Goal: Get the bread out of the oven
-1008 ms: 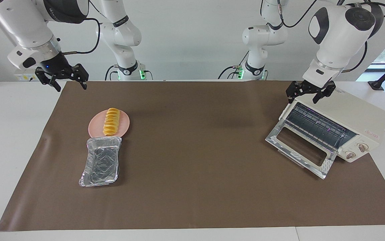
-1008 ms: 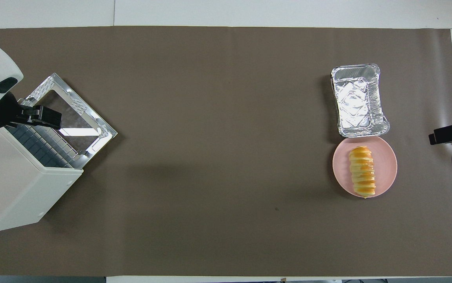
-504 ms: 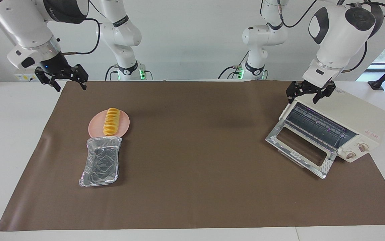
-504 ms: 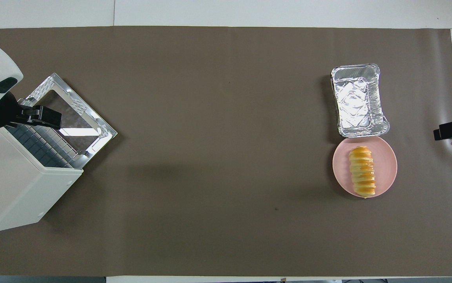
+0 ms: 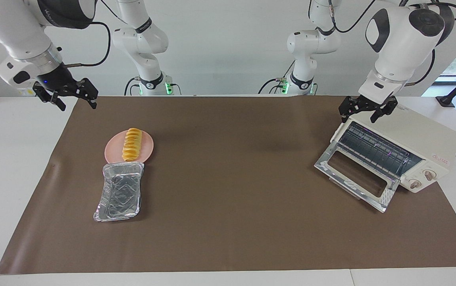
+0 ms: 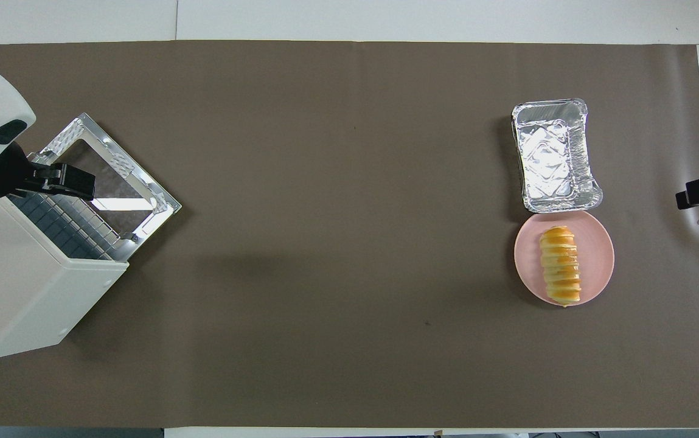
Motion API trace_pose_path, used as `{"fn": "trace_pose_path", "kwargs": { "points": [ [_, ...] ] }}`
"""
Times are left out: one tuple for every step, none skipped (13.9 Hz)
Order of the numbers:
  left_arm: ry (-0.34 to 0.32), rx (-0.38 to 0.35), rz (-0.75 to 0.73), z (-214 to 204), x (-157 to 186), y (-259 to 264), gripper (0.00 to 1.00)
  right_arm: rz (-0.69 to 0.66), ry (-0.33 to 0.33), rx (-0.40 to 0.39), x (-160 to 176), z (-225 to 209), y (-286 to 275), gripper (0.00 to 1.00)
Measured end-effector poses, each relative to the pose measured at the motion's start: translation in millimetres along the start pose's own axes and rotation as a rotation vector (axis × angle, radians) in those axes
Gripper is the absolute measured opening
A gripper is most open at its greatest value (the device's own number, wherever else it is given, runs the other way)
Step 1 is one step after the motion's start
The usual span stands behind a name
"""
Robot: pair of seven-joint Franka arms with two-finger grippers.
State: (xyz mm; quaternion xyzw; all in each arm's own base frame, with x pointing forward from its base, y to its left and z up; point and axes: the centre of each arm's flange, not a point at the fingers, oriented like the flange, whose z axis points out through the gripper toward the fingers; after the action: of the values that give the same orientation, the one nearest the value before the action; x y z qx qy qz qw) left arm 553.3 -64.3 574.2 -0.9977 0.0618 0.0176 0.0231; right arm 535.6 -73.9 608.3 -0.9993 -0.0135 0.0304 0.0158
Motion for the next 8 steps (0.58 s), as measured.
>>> {"fn": "trace_pose_path", "kwargs": {
  "points": [
    [0.0, 0.0, 0.0, 0.0, 0.0, 0.0, 1.0, 0.001, -0.004, 0.001, 0.0, 0.4, 0.5, 1.0],
    [0.0, 0.0, 0.0, 0.0, 0.0, 0.0, 1.0, 0.001, -0.005, 0.001, -0.2, 0.4, 0.8, 1.0],
    [0.0, 0.0, 0.0, 0.0, 0.0, 0.0, 1.0, 0.002, -0.007, 0.001, -0.3, 0.6, 1.0, 1.0],
    [0.0, 0.0, 0.0, 0.0, 0.0, 0.0, 1.0, 0.002, -0.01, 0.002, -0.6, 1.2, 1.2, 1.0],
    [0.0, 0.0, 0.0, 0.0, 0.0, 0.0, 1.0, 0.003, -0.014, 0.0, -0.9, 2.2, 1.7, 1.0],
    [0.0, 0.0, 0.0, 0.0, 0.0, 0.0, 1.0, 0.004, -0.018, -0.011, -1.1, 3.2, 3.2, 1.0],
    [0.0, 0.0, 0.0, 0.0, 0.0, 0.0, 1.0, 0.004, -0.021, -0.027, -1.3, 3.4, 5.0, 1.0],
    [0.0, 0.0, 0.0, 0.0, 0.0, 0.0, 1.0, 0.005, -0.024, -0.041, -1.5, 3.5, 6.6, 1.0]
  ]
}}
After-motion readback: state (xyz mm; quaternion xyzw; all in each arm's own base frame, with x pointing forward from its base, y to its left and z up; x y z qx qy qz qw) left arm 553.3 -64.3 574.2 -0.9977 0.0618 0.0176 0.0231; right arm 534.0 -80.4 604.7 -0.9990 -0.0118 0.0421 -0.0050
